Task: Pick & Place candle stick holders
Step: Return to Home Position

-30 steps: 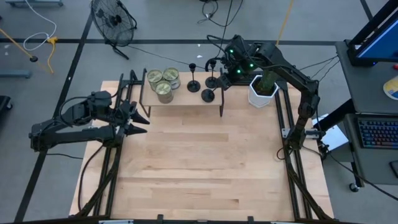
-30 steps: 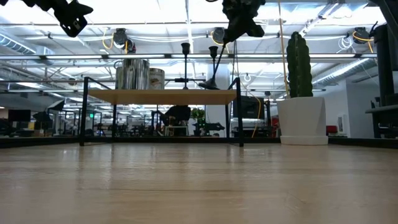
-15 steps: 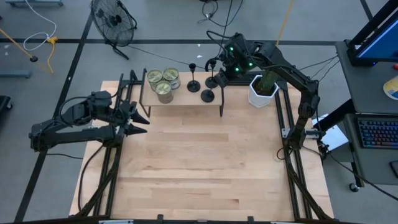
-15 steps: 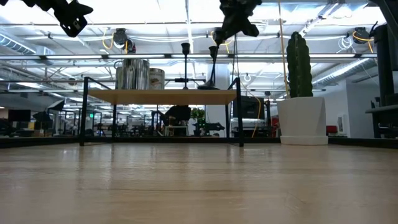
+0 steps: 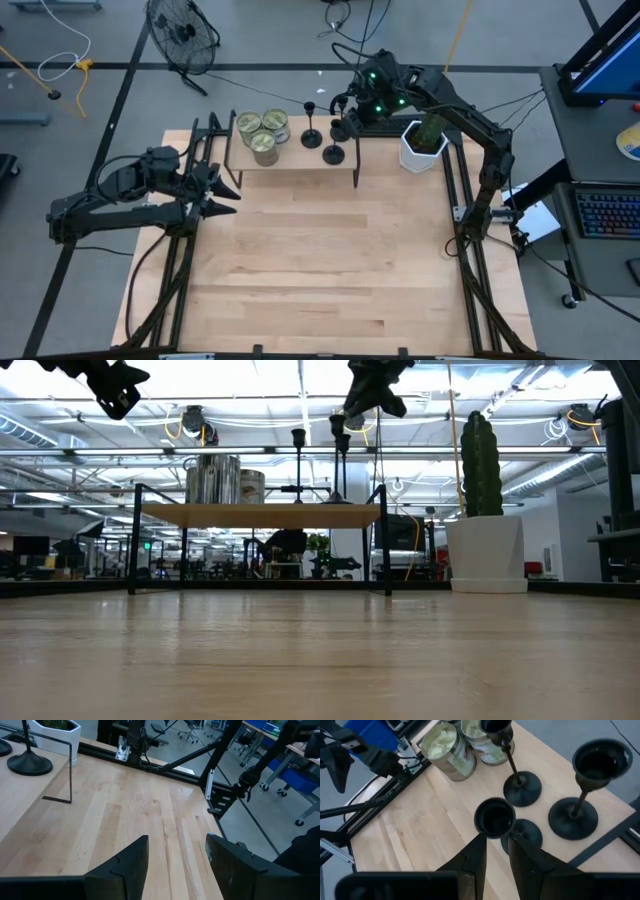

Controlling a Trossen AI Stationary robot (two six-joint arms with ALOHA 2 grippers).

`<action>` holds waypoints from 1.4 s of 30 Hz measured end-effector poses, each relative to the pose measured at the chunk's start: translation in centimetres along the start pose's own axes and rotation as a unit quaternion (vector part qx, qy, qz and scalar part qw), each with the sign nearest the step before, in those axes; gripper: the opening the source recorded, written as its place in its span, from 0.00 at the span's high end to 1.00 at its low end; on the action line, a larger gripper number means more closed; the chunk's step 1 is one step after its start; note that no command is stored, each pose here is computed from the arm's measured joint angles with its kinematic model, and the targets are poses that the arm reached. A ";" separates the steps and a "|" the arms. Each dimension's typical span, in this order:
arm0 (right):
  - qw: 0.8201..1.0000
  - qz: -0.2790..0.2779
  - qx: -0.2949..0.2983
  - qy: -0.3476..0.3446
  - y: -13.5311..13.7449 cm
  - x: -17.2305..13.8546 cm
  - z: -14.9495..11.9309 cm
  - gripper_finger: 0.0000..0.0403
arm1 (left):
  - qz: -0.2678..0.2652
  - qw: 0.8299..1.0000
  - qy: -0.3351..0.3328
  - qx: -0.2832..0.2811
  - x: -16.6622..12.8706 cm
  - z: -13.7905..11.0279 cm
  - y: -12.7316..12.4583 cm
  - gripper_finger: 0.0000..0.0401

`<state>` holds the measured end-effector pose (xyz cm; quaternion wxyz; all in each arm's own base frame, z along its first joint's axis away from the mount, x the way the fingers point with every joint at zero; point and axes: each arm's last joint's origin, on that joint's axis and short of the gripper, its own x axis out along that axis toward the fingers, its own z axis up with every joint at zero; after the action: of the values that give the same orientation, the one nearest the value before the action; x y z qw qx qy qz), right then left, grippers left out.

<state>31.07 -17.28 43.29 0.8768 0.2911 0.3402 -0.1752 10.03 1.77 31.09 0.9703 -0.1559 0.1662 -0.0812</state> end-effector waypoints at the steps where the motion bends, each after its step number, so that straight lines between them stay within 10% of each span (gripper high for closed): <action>1: 1.000 0.001 -0.001 -0.002 0.0 0.0 0.0 0.81 | 0.000 1.000 0.000 0.000 0.0 0.0 0.0 0.49; 30: 0.973 -0.105 -0.176 -0.106 6.5 -13.0 -7.0 1.00 | 0.003 1.000 -0.004 -0.008 -0.1 0.0 0.0 0.49; 36: 0.977 -0.120 -0.143 -0.099 5.5 -13.8 -10.1 0.99 | -0.042 0.996 -0.051 0.054 -1.7 0.2 -1.2 0.49; 42: 0.979 -0.077 -0.121 -0.144 4.3 -12.9 -13.6 0.99 | 0.021 0.994 -0.092 0.060 -4.4 -1.2 -2.0 0.49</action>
<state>17.40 -4.02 45.86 0.9292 0.1272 0.2503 -0.2402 5.30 0.43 31.99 0.9905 -0.1010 0.0740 -0.0560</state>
